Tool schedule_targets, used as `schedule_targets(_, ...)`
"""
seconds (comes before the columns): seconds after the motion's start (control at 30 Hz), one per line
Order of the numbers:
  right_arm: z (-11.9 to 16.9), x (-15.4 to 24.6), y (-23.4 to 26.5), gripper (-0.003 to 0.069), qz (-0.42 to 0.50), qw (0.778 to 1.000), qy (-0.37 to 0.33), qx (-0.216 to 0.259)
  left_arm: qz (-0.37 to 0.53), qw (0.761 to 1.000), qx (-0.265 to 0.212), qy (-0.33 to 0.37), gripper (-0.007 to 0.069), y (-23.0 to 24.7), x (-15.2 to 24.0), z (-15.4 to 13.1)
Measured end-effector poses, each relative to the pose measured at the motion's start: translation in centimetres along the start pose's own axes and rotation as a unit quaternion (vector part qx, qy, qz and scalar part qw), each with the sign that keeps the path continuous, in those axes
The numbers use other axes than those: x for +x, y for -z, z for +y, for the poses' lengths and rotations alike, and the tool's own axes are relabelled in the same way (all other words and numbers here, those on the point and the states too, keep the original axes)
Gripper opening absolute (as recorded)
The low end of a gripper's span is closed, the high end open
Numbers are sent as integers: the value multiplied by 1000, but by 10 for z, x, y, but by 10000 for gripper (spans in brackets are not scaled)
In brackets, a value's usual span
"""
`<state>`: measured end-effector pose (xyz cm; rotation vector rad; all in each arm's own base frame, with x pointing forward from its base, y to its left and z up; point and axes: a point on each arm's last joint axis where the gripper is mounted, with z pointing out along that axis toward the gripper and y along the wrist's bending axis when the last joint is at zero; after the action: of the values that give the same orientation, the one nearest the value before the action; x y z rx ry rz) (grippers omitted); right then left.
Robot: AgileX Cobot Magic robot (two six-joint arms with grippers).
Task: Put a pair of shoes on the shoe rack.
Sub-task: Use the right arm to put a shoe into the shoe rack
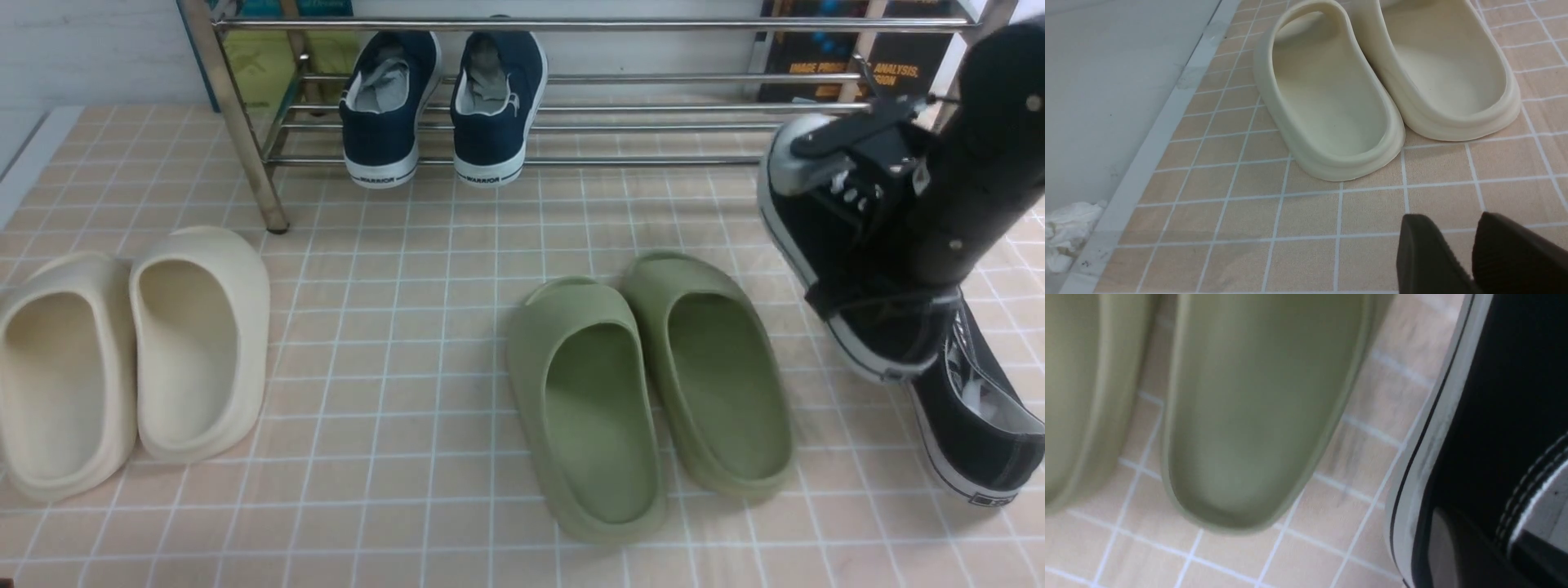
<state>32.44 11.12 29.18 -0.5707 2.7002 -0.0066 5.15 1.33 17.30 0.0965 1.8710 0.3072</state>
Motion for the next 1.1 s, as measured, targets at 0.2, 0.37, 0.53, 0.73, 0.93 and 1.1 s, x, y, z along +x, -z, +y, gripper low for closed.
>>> schedule_targets(0.2,-4,-34,9,1,-33,999,7,4,0,1000,0,-1,218,0,0,0)
schedule_targets(0.37,-7,-60,-15,1,-29,999,14,16,0,1000,0,-1,219,0,0,0)
schedule_targets(0.53,-10,-84,-36,1,-34,999,19,29,0,1000,0,-1,223,0,0,0)
schedule_targets(0.73,-12,-113,-56,1,-51,998,21,38,0,1000,0,-1,225,0,0,0)
schedule_targets(0.93,-14,-136,-76,1,-70,996,23,48,0,1000,0,-1,226,0,0,0)
schedule_targets(1.1,-19,-148,-93,1,-93,992,37,77,0,1000,0,-1,226,0,0,0)
